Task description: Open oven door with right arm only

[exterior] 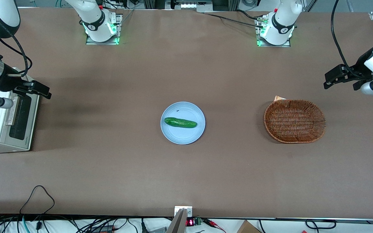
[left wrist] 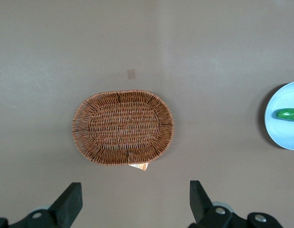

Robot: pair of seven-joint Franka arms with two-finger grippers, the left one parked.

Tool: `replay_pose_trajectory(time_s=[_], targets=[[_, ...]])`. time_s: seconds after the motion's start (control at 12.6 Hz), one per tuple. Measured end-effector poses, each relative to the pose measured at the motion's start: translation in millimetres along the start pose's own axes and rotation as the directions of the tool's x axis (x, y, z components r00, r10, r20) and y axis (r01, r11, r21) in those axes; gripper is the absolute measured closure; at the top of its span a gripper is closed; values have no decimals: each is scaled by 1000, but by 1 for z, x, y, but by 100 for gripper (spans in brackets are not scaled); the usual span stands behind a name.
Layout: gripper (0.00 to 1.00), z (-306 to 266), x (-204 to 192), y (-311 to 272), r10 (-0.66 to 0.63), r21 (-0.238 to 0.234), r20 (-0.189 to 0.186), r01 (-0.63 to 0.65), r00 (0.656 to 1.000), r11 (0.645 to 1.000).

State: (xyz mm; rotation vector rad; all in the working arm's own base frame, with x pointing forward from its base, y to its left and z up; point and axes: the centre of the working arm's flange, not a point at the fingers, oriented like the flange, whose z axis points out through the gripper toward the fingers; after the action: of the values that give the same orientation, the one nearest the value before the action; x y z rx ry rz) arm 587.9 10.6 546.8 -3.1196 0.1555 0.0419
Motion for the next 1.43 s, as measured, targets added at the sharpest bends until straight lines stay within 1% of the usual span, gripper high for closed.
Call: replay_pose_trajectory(time_s=[1.03, 1.27, 1.43], targets=[[0, 3, 1, 0, 0, 0, 6, 0, 1000, 1000], [0, 5, -2, -2, -5, -3, 29, 5, 1000, 1000], [0, 5, -2, -5, -11, -3, 32, 11, 999, 1000]])
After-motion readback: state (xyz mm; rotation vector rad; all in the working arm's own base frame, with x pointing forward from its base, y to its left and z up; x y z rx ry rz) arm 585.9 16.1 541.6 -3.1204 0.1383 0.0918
